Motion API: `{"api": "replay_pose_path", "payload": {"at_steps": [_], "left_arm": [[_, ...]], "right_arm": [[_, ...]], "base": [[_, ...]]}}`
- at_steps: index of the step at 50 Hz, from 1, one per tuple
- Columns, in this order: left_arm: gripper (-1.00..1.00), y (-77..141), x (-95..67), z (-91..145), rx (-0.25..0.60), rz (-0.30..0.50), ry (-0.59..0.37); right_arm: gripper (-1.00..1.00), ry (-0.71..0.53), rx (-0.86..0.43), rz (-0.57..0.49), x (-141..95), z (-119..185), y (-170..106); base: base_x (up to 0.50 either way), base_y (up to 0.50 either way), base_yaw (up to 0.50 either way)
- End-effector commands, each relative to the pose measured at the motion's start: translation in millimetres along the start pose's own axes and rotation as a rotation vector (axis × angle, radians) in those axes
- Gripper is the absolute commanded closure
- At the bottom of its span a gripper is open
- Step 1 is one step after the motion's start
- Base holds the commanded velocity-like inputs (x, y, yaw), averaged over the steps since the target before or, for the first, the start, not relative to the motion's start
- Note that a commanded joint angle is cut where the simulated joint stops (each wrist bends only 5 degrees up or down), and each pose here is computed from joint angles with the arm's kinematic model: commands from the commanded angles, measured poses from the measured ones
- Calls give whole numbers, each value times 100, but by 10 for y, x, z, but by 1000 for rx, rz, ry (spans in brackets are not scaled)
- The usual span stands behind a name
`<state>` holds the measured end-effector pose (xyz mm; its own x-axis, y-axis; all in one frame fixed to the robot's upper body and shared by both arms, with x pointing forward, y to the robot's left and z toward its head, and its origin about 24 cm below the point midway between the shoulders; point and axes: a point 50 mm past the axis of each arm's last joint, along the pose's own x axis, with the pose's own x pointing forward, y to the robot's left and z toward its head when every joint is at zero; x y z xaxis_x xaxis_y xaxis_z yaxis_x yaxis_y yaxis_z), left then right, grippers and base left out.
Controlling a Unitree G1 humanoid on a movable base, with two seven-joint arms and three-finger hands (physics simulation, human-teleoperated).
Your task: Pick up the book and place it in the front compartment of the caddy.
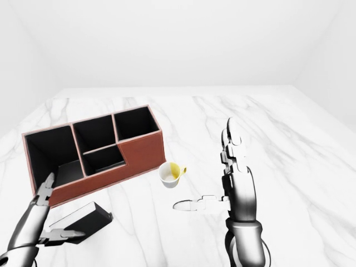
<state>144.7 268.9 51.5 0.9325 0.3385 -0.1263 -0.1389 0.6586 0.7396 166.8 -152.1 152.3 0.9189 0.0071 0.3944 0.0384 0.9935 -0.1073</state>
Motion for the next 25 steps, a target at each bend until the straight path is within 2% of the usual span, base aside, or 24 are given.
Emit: {"api": "replay_pose_path", "payload": {"at_steps": [1,12,17,25], "left_arm": [[-100,-3,-1,-65,34,9,32],[-100,-36,-6,-129,81,15,66],[-100,-63,-19,-209,132,20,102],[-100,-78,14,-213,154,17,100]], "right_arm": [[-100,-3,-3,-3,-5,10,-5],[-100,-11,-5,-7,-10,33,-13],[-100,-12,-7,-7,-12,38,-15],[-100,-19,-7,-9,-17,57,-18]], "base": [[0,0,0],[0,0,0],[0,0,0],[0,0,0]]}}
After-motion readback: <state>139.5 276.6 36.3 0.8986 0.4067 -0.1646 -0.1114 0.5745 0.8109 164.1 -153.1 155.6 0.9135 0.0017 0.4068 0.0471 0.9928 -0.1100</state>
